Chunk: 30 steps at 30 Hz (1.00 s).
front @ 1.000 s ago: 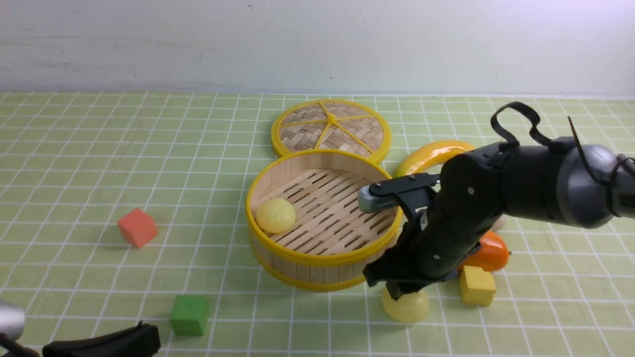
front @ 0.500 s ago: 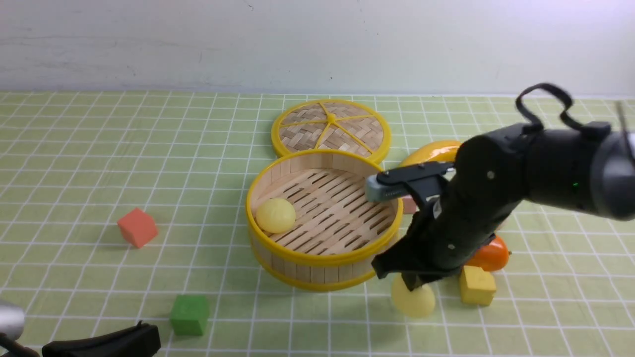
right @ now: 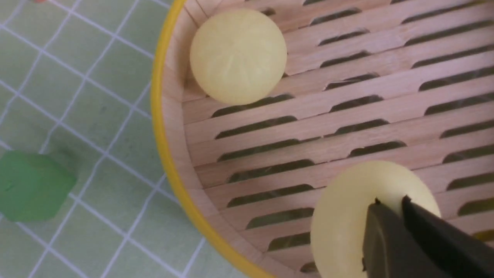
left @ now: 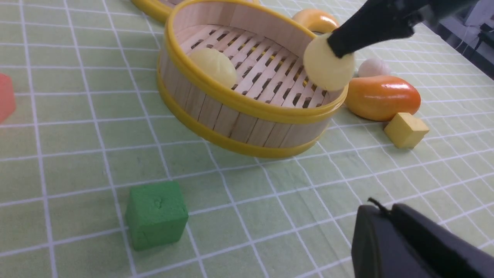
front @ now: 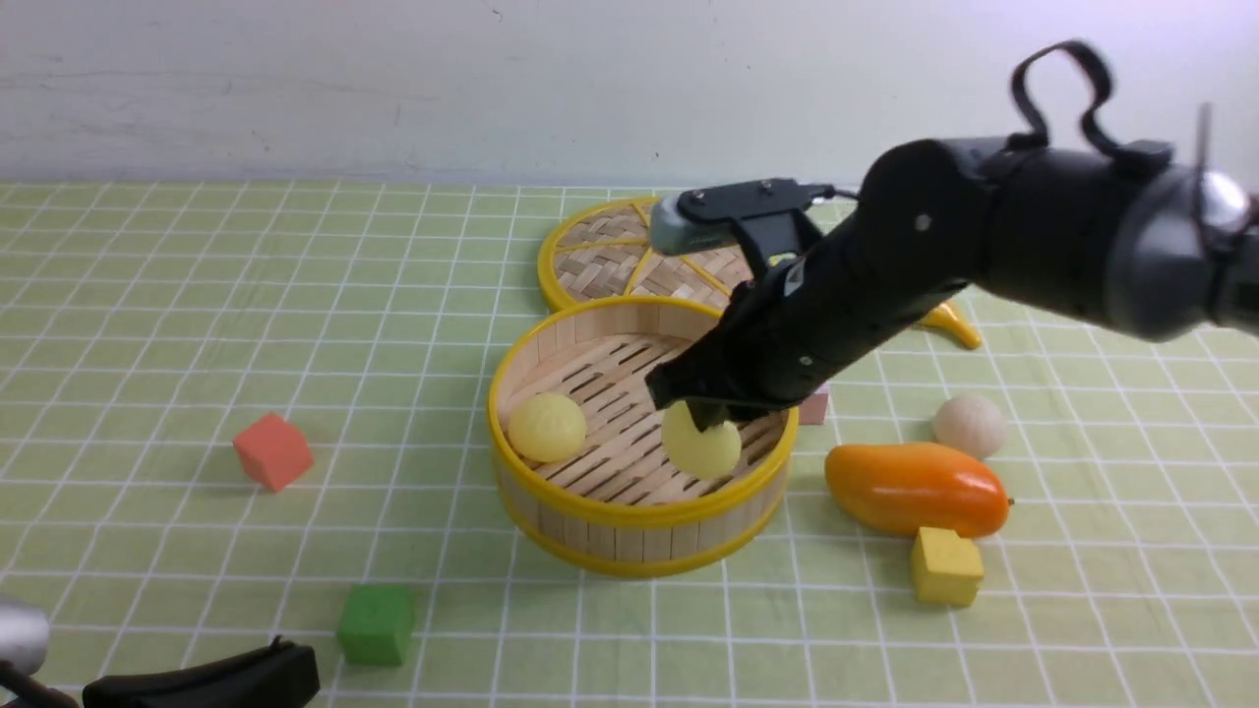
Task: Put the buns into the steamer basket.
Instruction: Use the right arm to put the steamed stuffed bun into the steamer, then use the right arm to grab a steamed stuffed bun
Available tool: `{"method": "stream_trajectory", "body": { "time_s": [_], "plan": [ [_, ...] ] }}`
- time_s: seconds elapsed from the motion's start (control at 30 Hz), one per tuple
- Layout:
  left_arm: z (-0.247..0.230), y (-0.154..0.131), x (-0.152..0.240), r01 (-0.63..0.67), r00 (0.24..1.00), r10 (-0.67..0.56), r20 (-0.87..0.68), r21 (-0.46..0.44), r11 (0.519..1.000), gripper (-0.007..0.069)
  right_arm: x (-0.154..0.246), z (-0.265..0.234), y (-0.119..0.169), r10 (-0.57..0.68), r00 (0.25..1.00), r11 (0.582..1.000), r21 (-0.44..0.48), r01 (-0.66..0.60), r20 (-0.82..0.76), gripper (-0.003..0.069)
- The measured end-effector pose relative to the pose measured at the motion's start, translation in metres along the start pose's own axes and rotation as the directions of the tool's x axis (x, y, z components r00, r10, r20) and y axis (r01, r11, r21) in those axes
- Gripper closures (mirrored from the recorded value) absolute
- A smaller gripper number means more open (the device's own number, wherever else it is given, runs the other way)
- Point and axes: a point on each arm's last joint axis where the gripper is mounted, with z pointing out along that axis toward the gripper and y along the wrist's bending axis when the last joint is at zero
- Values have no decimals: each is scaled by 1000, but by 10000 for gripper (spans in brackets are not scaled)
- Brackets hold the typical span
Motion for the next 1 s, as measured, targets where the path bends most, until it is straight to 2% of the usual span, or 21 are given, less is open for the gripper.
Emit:
{"method": "stream_trajectory", "body": {
  "time_s": [0.13,0.17,0.2,0.27,0.37,0.47,0.5,0.57,0.67,0.7,0.73,0.8,0.9,1.0],
  "plan": [
    [0,0,0,0,1000,0,0,0,1000,589,4,21,-4,8,999,1000,6,-8,-39,594],
    [0,0,0,0,1000,0,0,0,1000,589,5,25,-5,11,999,1000,7,-10,-41,538],
    [0,0,0,0,1000,0,0,0,1000,589,5,26,-5,11,999,1000,7,-11,-42,538],
    [0,0,0,0,1000,0,0,0,1000,589,2,22,-4,9,1000,1000,5,-9,-21,407],
    [0,0,0,0,1000,0,0,0,1000,589,-5,8,-1,-2,1000,1000,0,2,-4,270],
    [0,0,0,0,1000,0,0,0,1000,589,-15,-26,5,-51,998,999,13,51,30,191],
    [0,0,0,0,1000,0,0,0,1000,589,-16,-32,5,-63,997,998,20,62,36,186],
    [0,0,0,0,1000,0,0,0,1000,589,-19,-68,2,-118,992,989,96,114,39,188],
    [0,0,0,0,1000,0,0,0,1000,589,-13,-89,-28,-40,999,972,232,41,-6,251],
    [0,0,0,0,1000,0,0,0,1000,589,-12,-88,-29,-35,999,970,240,36,-11,257],
    [0,0,0,0,1000,0,0,0,1000,589,-3,-88,-62,65,997,943,329,-50,-34,314],
    [0,0,0,0,1000,0,0,0,1000,587,14,-81,-100,198,979,906,392,-162,-54,375],
    [0,0,0,0,1000,0,0,0,1000,586,30,-72,-138,342,938,867,400,-297,-46,427],
    [0,0,0,1,1000,-1,0,0,1000,582,32,-63,-157,404,915,858,353,-373,-15,434]
  ]
}}
